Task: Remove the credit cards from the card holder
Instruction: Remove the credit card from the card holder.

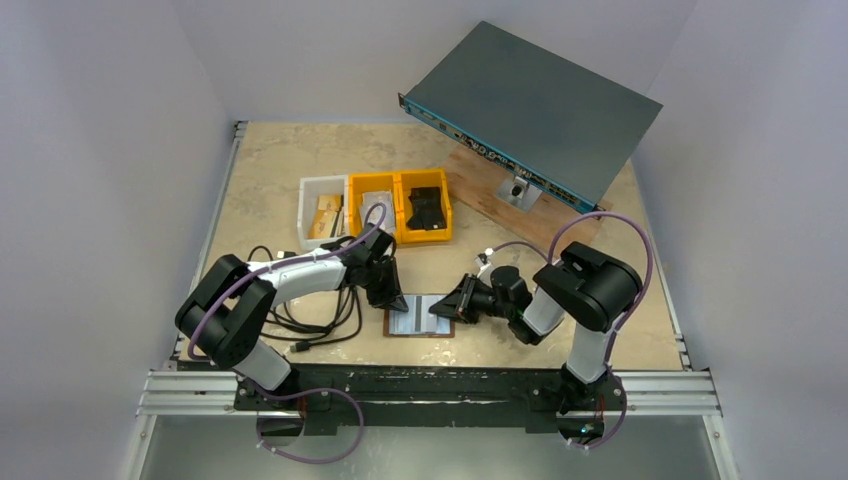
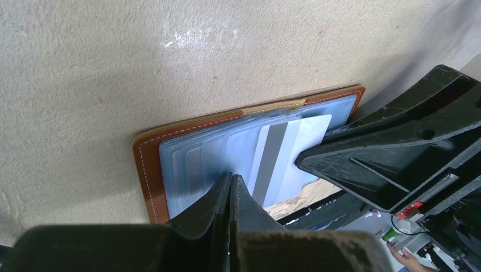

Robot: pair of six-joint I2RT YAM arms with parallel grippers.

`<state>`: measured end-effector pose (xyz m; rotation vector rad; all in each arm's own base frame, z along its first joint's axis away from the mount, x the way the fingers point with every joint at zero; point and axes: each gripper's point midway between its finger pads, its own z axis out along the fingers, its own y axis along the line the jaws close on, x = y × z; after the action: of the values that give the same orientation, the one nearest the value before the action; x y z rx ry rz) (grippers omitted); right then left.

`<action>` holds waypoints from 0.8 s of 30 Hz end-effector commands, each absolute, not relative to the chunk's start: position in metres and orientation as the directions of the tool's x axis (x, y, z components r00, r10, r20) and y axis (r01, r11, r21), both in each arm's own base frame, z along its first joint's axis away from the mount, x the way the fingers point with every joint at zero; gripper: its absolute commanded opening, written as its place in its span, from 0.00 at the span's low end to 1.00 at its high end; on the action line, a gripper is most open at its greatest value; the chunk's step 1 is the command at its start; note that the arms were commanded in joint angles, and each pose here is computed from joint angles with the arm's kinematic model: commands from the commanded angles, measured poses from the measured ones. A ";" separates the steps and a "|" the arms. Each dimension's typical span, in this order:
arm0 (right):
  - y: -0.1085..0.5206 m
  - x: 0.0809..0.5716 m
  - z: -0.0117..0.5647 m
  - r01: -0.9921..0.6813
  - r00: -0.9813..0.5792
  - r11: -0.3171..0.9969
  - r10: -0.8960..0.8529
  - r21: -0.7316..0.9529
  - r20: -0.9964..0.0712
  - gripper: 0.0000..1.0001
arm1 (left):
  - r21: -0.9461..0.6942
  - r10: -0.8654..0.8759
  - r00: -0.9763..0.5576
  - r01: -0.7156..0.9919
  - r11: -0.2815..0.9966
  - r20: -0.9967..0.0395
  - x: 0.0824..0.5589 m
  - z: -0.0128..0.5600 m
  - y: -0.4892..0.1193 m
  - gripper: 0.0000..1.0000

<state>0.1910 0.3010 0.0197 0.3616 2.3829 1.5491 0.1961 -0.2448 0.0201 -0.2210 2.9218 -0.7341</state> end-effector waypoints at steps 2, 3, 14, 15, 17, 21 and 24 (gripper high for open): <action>0.286 0.185 0.006 0.094 -0.920 0.445 0.381 0.891 -0.093 0.01 | -0.258 -0.176 -0.981 -0.150 0.954 -0.082 0.183 -0.021 -0.197 0.00; 0.282 0.183 0.003 0.102 -0.918 0.457 0.386 0.884 -0.094 0.00 | -0.256 -0.179 -0.980 -0.152 0.955 -0.085 0.184 -0.020 -0.196 0.00; 0.255 0.183 0.004 0.107 -0.887 0.571 0.425 0.814 -0.181 0.00 | -0.260 -0.172 -0.981 -0.143 0.955 -0.092 0.184 -0.019 -0.196 0.00; 0.253 0.183 0.006 0.105 -0.885 0.579 0.426 0.809 -0.190 0.00 | -0.267 -0.169 -0.981 -0.138 0.954 -0.094 0.185 -0.017 -0.197 0.00; 0.250 0.184 0.010 0.100 -0.882 0.593 0.424 0.799 -0.205 0.00 | -0.296 -0.157 -0.982 -0.120 0.947 -0.102 0.188 -0.012 -0.203 0.00; 0.247 0.189 0.025 0.076 -0.871 0.619 0.423 0.782 -0.250 0.00 | -0.349 -0.141 -0.982 -0.089 0.933 -0.126 0.196 0.002 -0.214 0.00; 0.249 0.195 0.044 0.040 -0.862 0.615 0.420 0.788 -0.284 0.00 | -0.396 -0.127 -0.980 -0.057 0.917 -0.153 0.205 0.020 -0.225 0.00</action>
<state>0.1858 0.2558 0.0373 0.3924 2.3904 1.2610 0.1966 -0.2450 0.0222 -0.1875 2.9161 -0.7374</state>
